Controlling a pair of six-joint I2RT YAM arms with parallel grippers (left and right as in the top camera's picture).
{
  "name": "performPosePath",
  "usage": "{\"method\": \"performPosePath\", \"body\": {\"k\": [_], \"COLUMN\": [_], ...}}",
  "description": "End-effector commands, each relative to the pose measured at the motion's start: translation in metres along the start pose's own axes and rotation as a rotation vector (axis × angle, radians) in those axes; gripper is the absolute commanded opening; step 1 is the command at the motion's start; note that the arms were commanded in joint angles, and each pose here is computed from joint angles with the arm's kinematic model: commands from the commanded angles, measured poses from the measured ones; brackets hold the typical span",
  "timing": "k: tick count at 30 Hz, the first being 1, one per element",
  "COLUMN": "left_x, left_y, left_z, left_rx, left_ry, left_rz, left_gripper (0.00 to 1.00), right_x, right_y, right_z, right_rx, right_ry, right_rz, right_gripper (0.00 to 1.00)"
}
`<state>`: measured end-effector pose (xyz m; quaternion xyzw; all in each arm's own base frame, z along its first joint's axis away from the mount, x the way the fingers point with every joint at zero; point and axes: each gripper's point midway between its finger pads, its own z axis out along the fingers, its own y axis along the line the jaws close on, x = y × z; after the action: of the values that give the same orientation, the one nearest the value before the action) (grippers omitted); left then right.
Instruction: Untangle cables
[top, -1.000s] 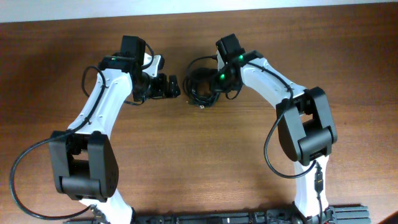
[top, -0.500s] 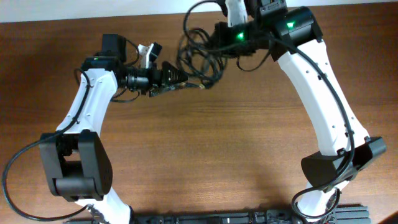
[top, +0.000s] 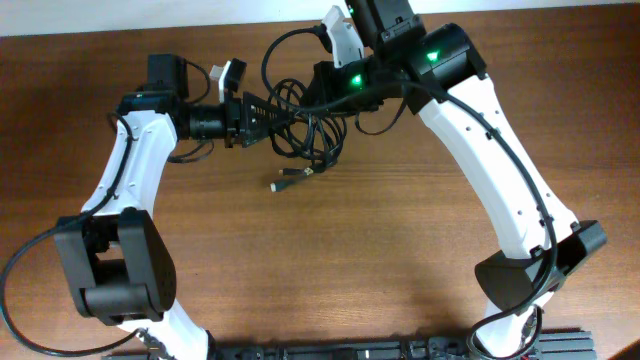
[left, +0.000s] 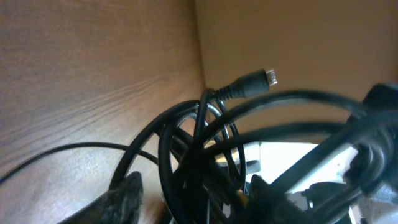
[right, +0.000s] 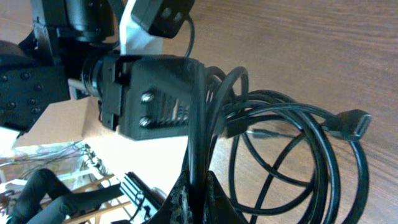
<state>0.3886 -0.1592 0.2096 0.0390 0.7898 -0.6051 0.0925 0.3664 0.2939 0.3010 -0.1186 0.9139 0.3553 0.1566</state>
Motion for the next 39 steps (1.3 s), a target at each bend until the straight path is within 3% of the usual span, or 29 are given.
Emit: {"method": "performPosePath", "body": {"k": [1, 2, 4, 6, 7, 9, 11, 14, 16, 18, 19, 21, 23, 26, 31, 34, 35, 37, 39], "left_x": [-0.004, -0.004, -0.004, -0.004, -0.004, -0.004, -0.006, -0.002, 0.001, 0.002, 0.003, -0.003, -0.013, -0.030, -0.038, -0.037, -0.039, -0.044, -0.040], "left_y": [0.008, 0.008, 0.008, 0.008, 0.008, 0.008, 0.025, 0.078, 0.092, 0.088, 0.070, 0.016, -0.036, -0.074, -0.098, -0.100, -0.096, -0.061, -0.048], "left_z": [0.000, 0.000, 0.000, 0.000, 0.000, 0.000, 0.000, -0.017, -0.024, -0.020, -0.011, 0.002, 0.003, 0.002, -0.004, -0.006, -0.007, -0.023, -0.029], "left_rx": [-0.043, -0.043, -0.043, -0.044, -0.043, -0.046, -0.144, -0.465, -0.561, -0.536, -0.425, -0.126, 0.054, -0.046, -0.251, -0.265, -0.286, -0.494, -0.564], "left_ry": [-0.007, -0.007, -0.007, -0.007, -0.008, -0.011, -0.028, -0.063, -0.067, -0.058, -0.041, -0.009, 0.009, -0.039, -0.141, -0.150, -0.157, -0.219, -0.224], "left_rz": [-0.030, -0.031, -0.031, -0.049, -0.073, -0.114, -0.123, -0.175, -0.185, -0.186, -0.187, -0.134, -0.013, 0.155, 0.287, 0.294, 0.290, 0.177, 0.125], "left_gripper": [0.23, 0.10, 0.09, 0.00, 0.00, 0.00, 0.00, 0.00, 0.00, 0.00, 0.00, 0.00, 0.00, 0.00, 0.00, 0.00, 0.00, 0.00, 0.00], "right_x": [0.001, 0.001, -0.003, -0.010, -0.009, -0.008, -0.012, -0.025, -0.036, -0.040, -0.037, -0.028, -0.012, 0.012, 0.030, 0.029, 0.028, 0.018, 0.006], "right_y": [0.005, 0.003, -0.022, -0.084, -0.103, -0.114, -0.115, -0.098, -0.083, -0.073, -0.070, -0.078, -0.092, -0.109, -0.094, -0.094, -0.093, -0.092, -0.088], "right_z": [-0.001, -0.001, -0.003, -0.022, -0.033, -0.042, -0.044, -0.060, -0.076, -0.089, -0.094, -0.089, -0.072, -0.038, 0.013, 0.019, 0.018, 0.003, -0.013], "right_rx": [-0.030, -0.019, 0.118, 0.485, 0.598, 0.666, 0.661, 0.610, 0.583, 0.567, 0.570, 0.600, 0.623, 0.606, 0.369, 0.348, 0.345, 0.326, 0.275], "right_ry": [0.009, 0.008, -0.026, -0.113, -0.145, -0.160, -0.178, -0.237, -0.296, -0.327, -0.322, -0.260, -0.173, -0.046, 0.081, 0.082, 0.078, 0.047, 0.015], "right_rz": [-0.003, -0.005, 0.011, 0.068, 0.125, 0.149, 0.157, 0.146, 0.132, 0.123, 0.119, 0.084, 0.101, 0.134, 0.094, 0.093, 0.084, 0.102, 0.120], "right_gripper": [0.04, 0.04, 0.04, 0.04, 0.04, 0.04, 0.04, 0.04, 0.04, 0.04, 0.12, 0.50, 0.64, 0.74, 0.75, 0.75, 0.75, 0.77, 0.79]}}
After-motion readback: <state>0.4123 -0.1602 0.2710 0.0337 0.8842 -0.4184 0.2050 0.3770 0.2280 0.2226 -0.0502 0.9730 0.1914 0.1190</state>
